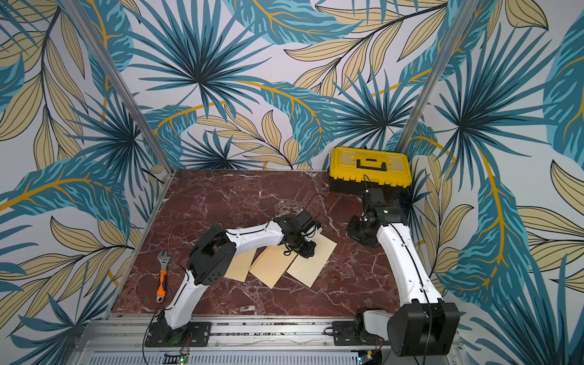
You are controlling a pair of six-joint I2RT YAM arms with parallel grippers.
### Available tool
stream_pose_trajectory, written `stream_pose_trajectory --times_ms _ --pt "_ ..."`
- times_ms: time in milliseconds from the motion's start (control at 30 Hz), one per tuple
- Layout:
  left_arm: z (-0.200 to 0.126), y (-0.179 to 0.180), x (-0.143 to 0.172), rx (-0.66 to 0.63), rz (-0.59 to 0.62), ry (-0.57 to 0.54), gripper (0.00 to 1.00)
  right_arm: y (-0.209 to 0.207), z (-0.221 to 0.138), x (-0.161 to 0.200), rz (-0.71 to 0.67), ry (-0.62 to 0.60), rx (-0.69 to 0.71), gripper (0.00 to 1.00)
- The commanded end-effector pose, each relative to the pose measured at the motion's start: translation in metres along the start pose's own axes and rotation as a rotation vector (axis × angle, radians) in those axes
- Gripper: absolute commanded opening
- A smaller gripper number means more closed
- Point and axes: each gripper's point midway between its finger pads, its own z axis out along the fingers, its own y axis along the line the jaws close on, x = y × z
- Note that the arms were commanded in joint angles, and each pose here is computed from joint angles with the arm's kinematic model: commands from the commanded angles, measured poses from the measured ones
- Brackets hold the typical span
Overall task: Seal the envelope with a glue stick
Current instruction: Seal the envelope at the center of the board.
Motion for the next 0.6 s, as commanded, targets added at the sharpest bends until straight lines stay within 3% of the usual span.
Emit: stream_pose_trajectory --times_ms 0,200,567 --pt "0.031 0.016 0.034 -0.021 -0.027 0.104 0.19 -0.003 -0.003 0.006 -0.002 0.015 0.001 0.0" --pt "0.025 0.019 0.032 -0.038 -0.021 0.085 0.19 0.0 -0.003 0.007 0.0 0.027 -0.013 0.0" --pt "-0.044 -0.003 -0.019 -0.066 0.041 -0.079 0.31 0.002 -0.002 0.013 -0.003 0.057 -0.026 0.0"
